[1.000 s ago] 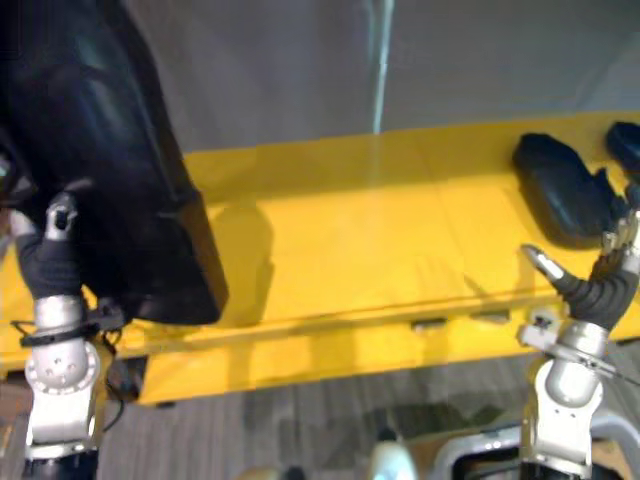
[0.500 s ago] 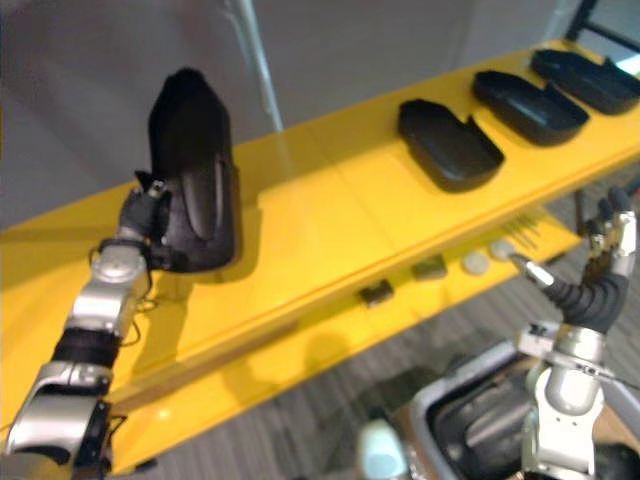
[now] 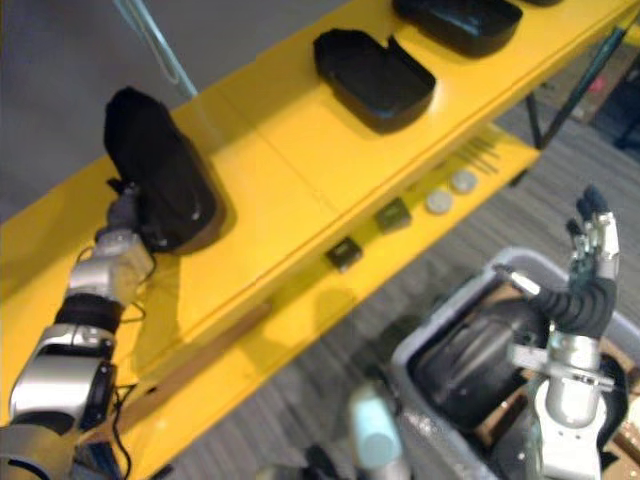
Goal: Walk over and take plastic housings, then place them on the shelf
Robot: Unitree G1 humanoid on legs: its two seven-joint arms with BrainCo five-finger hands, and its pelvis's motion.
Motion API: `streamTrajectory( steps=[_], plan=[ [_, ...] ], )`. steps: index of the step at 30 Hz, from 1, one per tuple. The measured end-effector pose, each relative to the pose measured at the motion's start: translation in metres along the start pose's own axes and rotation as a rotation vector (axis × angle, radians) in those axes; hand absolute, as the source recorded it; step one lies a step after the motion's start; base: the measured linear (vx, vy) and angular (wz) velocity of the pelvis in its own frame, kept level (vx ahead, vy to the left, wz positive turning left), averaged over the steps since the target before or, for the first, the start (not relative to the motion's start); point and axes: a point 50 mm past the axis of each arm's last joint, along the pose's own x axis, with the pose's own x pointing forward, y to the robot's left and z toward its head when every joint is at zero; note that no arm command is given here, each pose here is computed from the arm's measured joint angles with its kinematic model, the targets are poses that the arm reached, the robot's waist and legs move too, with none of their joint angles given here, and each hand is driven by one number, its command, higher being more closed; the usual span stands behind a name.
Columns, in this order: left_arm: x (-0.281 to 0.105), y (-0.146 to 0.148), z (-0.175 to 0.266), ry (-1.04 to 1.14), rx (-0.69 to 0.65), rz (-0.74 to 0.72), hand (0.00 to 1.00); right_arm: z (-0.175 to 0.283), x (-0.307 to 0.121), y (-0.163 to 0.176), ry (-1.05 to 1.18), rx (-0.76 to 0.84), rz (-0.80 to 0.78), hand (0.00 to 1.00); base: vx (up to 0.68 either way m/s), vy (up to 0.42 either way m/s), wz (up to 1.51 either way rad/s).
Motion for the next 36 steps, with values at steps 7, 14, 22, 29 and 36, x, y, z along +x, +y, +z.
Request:
streamTrajectory(
  steps=[7, 14, 22, 29, 36],
  plan=[
    [0.000, 0.003, 0.004, -0.011, -0.053, 0.040, 0.00, 0.007, 0.001, 0.007, -0.029, 0.030, 0.026, 0.00, 0.01, -0.014, -0.06],
    [0.001, 0.004, 0.006, -0.001, -0.083, 0.050, 0.00, 0.013, 0.002, 0.014, -0.047, 0.063, 0.057, 0.00, 0.00, 0.000, 0.00],
    [0.001, 0.003, 0.001, 0.051, -0.066, 0.028, 0.00, 0.013, 0.002, 0.015, -0.047, 0.065, 0.068, 0.00, 0.00, 0.000, 0.00],
    [0.001, 0.003, -0.014, 0.112, -0.067, -0.020, 0.00, 0.011, 0.002, 0.018, -0.041, 0.073, 0.078, 0.00, 0.01, 0.014, 0.05],
    [-0.002, -0.003, -0.028, 0.167, -0.126, -0.110, 0.00, -0.003, -0.001, 0.020, 0.019, 0.070, 0.084, 0.00, 0.01, 0.014, 0.13]
  ],
)
